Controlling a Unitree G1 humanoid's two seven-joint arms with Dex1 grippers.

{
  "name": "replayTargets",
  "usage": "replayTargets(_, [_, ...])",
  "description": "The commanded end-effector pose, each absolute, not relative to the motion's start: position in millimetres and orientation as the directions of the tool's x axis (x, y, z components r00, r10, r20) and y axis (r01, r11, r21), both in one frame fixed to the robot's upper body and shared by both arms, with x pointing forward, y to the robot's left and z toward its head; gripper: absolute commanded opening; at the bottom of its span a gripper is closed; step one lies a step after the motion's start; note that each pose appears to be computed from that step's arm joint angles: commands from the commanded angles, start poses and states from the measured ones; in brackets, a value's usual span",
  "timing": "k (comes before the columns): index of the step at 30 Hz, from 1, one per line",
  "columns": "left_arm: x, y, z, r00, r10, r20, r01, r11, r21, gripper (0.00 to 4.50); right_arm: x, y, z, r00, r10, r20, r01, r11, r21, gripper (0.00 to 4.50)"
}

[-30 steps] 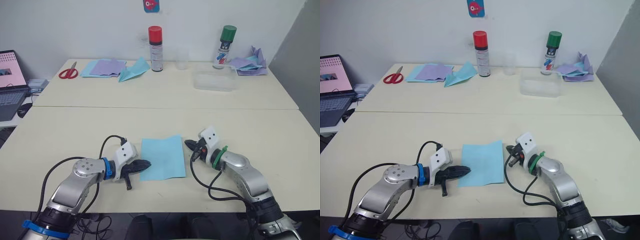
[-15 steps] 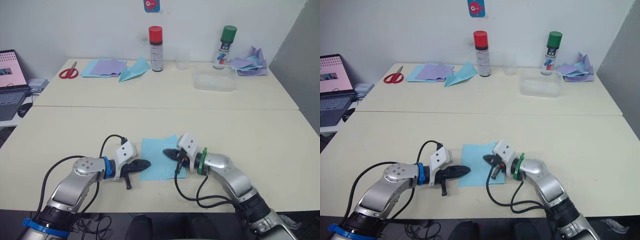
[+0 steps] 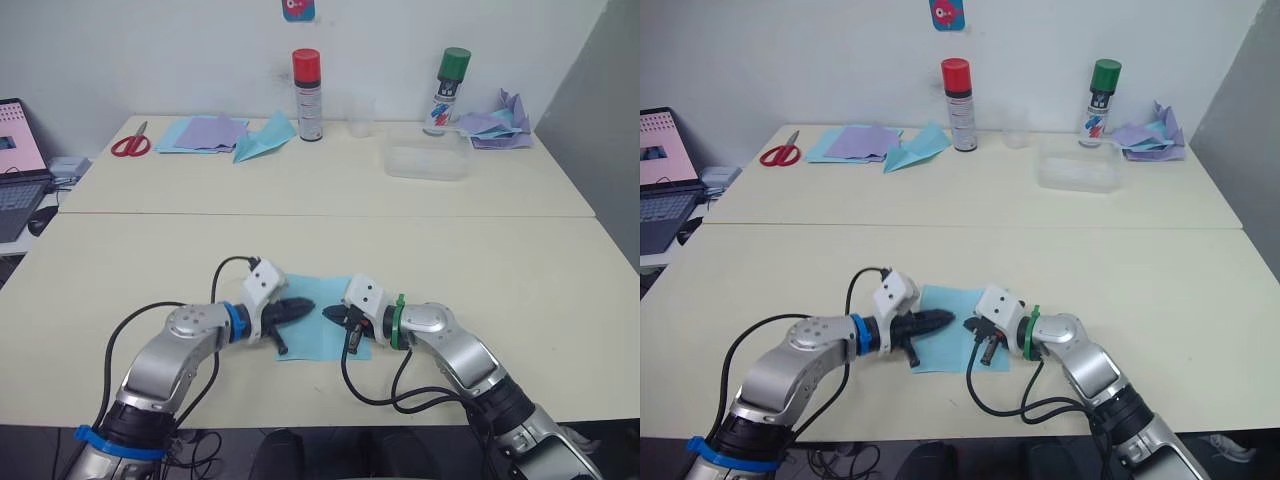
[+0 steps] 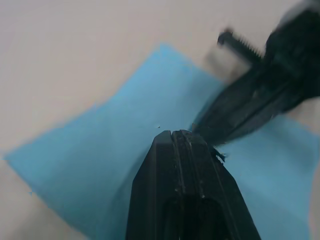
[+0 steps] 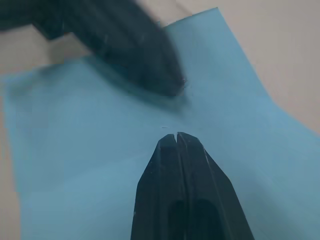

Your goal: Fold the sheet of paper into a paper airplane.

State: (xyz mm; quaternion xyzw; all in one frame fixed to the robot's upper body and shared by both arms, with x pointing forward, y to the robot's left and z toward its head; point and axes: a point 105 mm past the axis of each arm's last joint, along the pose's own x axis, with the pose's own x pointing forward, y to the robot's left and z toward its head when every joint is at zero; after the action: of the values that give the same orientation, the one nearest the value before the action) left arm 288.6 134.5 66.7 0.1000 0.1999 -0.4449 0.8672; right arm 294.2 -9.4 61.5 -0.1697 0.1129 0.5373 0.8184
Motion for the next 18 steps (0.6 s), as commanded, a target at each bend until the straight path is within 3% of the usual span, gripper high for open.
replayTargets(1, [312.1, 161.0, 63.6, 0.654, -0.610, -0.448, 0.720, 0.683, 0.121, 0.00, 295.7, -15.0, 54.3, 0.415, 0.819, -0.396, -0.909, 0.394, -0.137, 0.01])
replayTargets(10, [354.5, 184.7, 96.5, 0.821, -0.518, -0.239, 0.554, 0.824, 0.120, 0.00, 296.8, -12.8, 51.0, 0.435, 0.810, -0.394, -0.897, 0.427, -0.113, 0.01])
replayTargets(14, [339.3, 178.9, 131.6, 0.794, -0.596, -0.121, 0.607, 0.790, 0.090, 0.00, 299.7, -12.1, 52.3, 0.444, 0.807, -0.389, -0.893, 0.437, -0.112, 0.01])
replayTargets(18, [314.5, 162.0, 147.4, 0.728, -0.678, -0.102, 0.685, 0.724, 0.082, 0.00, 300.7, -10.5, 52.6, 0.448, 0.807, -0.385, -0.890, 0.444, -0.106, 0.01])
